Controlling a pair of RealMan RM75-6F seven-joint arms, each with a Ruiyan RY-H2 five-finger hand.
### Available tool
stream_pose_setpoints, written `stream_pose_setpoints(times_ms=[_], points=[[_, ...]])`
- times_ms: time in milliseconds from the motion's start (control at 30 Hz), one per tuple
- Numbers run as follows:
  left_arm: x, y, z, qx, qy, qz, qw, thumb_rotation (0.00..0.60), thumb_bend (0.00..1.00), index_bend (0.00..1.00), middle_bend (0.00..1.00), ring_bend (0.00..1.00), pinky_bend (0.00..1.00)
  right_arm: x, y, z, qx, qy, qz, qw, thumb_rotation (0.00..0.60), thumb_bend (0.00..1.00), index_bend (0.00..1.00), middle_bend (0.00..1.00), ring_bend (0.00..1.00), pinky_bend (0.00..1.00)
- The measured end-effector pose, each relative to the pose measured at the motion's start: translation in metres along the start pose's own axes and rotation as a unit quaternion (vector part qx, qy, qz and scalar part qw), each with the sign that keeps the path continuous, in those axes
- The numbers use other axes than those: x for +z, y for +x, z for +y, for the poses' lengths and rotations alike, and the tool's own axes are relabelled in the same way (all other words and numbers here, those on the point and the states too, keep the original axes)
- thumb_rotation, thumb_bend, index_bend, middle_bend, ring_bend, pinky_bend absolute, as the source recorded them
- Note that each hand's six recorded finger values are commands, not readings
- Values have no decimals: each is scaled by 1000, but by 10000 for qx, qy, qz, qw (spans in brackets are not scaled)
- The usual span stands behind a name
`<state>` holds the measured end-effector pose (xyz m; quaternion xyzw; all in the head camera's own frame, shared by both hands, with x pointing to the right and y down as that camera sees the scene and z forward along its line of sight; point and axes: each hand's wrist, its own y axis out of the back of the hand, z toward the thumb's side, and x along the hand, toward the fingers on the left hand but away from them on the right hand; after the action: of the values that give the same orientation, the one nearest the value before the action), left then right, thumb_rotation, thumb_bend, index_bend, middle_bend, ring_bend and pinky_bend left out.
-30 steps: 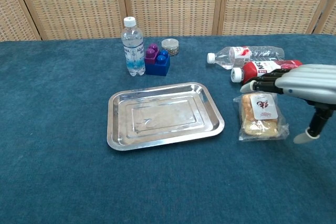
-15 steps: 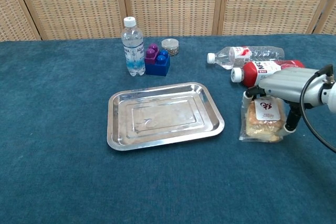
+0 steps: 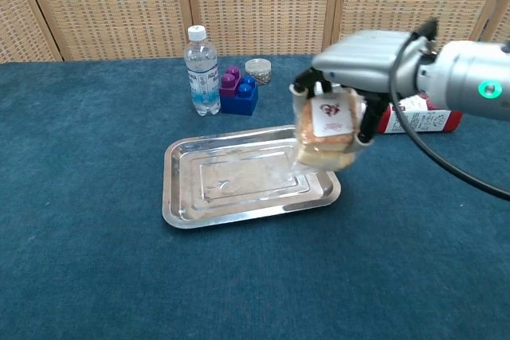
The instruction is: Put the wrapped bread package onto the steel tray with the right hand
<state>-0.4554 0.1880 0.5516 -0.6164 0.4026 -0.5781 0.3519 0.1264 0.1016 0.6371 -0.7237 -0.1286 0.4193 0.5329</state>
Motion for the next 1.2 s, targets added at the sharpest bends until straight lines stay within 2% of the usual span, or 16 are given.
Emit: stream_pose_setpoints(times_ms=[133, 333, 400, 467, 533, 600, 700, 900, 1033, 1200], points=[[-3, 3, -2, -50, -8, 84, 10000, 600, 0, 0, 0, 0, 0, 34, -37, 13, -9, 47, 199, 9998, 600, 393, 509, 518, 381, 435], [-10, 7, -1, -62, -48, 228, 9997, 600, 0, 0, 0, 0, 0, 74, -81, 4, 237, 68, 214, 9995, 600, 393, 507, 511, 382, 435], [-11, 8, -1, -70, -49, 264, 9996, 600, 0, 0, 0, 0, 0, 83, -89, -1, 319, 143, 206, 9992, 600, 343, 417, 387, 315, 391], [-14, 8, -1, -84, -56, 315, 9995, 600, 0, 0, 0, 0, 0, 85, -93, -7, 445, 160, 145, 9988, 600, 125, 134, 97, 91, 193], [-17, 9, -1, -92, -69, 349, 9993, 600, 0, 0, 0, 0, 0, 85, -95, -10, 577, 177, 31, 9982, 600, 9, 6, 0, 0, 45], [-18, 9, 0, -90, -84, 363, 9993, 600, 0, 0, 0, 0, 0, 84, -96, -9, 622, 196, -71, 9978, 600, 0, 0, 0, 0, 3], [-20, 9, 1, -70, -107, 377, 9992, 600, 0, 0, 0, 0, 0, 82, -94, -3, 538, 204, -160, 9982, 600, 0, 0, 0, 0, 0], [-17, 6, 4, -35, -146, 303, 9994, 600, 0, 0, 0, 0, 0, 73, -71, 29, 108, 168, -226, 9995, 600, 0, 0, 0, 0, 0], [-13, 2, 6, 13, -175, 197, 9997, 600, 0, 0, 0, 0, 0, 41, -41, 44, -125, 264, -470, 9985, 600, 0, 0, 0, 0, 0], [-8, -4, 7, 27, -186, 50, 9998, 600, 0, 0, 0, 0, 0, -9, 6, 41, -308, 400, -756, 9959, 600, 0, 0, 0, 0, 0]])
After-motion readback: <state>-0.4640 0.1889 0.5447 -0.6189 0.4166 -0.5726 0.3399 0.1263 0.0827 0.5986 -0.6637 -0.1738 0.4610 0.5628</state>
